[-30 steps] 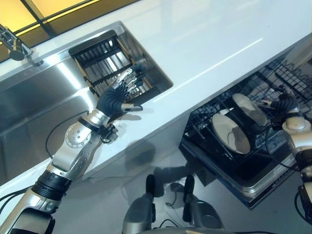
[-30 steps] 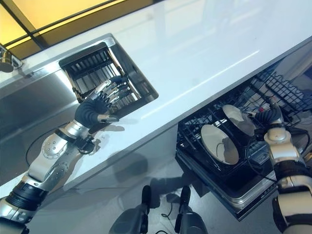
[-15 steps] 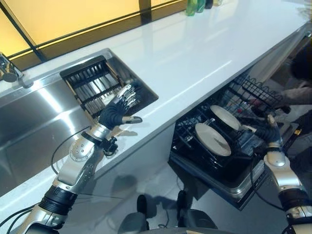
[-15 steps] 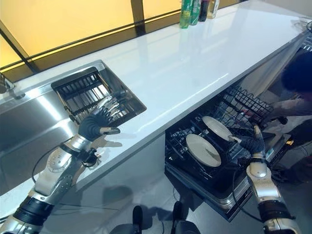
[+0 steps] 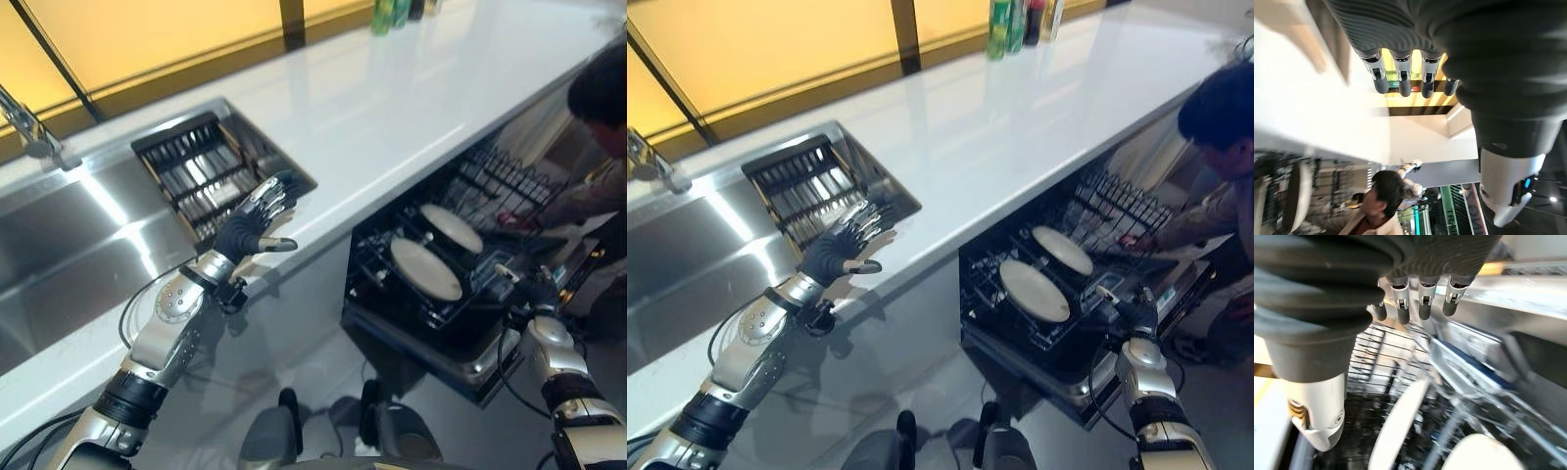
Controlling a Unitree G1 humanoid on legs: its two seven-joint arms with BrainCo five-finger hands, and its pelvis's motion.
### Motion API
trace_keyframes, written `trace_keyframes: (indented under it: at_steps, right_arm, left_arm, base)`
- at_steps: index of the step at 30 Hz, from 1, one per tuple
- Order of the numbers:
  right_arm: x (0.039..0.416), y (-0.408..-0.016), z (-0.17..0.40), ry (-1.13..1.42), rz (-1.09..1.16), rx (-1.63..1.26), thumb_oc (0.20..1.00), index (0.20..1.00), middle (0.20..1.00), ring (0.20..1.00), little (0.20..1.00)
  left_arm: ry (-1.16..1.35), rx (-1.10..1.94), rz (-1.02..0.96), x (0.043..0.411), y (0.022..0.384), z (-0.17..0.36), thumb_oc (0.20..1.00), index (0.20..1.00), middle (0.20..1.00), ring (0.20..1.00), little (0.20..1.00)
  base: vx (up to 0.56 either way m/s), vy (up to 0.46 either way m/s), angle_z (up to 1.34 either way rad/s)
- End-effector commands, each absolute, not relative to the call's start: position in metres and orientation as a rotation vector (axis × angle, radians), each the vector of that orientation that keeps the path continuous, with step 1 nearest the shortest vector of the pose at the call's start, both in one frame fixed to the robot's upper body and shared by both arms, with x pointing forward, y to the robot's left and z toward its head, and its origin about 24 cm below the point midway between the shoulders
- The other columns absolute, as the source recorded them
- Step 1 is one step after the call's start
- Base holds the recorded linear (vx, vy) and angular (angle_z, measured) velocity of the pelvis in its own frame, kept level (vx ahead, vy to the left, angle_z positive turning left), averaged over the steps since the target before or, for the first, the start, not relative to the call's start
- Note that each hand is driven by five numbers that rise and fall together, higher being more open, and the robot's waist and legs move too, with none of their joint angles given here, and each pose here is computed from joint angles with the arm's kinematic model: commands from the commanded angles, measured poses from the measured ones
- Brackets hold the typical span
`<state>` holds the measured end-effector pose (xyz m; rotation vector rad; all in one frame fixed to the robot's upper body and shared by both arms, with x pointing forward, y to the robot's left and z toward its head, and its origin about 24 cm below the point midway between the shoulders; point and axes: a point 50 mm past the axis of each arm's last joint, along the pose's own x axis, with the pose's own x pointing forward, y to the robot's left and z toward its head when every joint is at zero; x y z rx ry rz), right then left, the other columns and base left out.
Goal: Pick up plates and place into dishwasher.
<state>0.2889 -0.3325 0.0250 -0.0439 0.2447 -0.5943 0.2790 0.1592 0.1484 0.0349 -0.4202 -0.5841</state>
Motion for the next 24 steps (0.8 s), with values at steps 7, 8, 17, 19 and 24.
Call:
trace_keyframes:
  at_steps: [7,8,17,19,24]
  right_arm:
    - [0.322,-0.333,0.069,0.114,-0.512,-0.082,1.0,1.0,1.0,1.0,1.0]
    - [0.322,-0.333,0.068,0.129,-0.509,-0.081,1.0,1.0,1.0,1.0,1.0]
    - [0.322,-0.336,0.05,0.267,-0.524,0.106,1.0,1.0,1.0,1.0,1.0]
    - [0.319,-0.337,0.043,0.299,-0.534,0.174,1.0,1.0,1.0,1.0,1.0]
    - [0.316,-0.339,0.036,0.319,-0.532,0.354,1.0,1.0,1.0,1.0,1.0]
  left_arm:
    - [-0.528,0.021,-0.588,0.28,0.154,0.167,1.0,1.0,1.0,1.0,1.0]
    - [-0.526,0.019,-0.587,0.28,0.155,0.167,1.0,1.0,1.0,1.0,1.0]
    - [-0.549,0.02,-0.603,0.281,0.153,0.175,1.0,1.0,1.0,1.0,1.0]
    - [-0.547,0.022,-0.607,0.281,0.152,0.176,1.0,1.0,1.0,1.0,1.0]
    - [-0.528,0.019,-0.62,0.282,0.15,0.175,1.0,1.0,1.0,1.0,1.0]
  base:
    - [-0.04,0.009,0.12]
    - [0.0,0.0,0.0]
    - [-0.01,-0.002,0.0]
    - [0.0,0.0,0.0]
    - [0.03,-0.012,0.01]
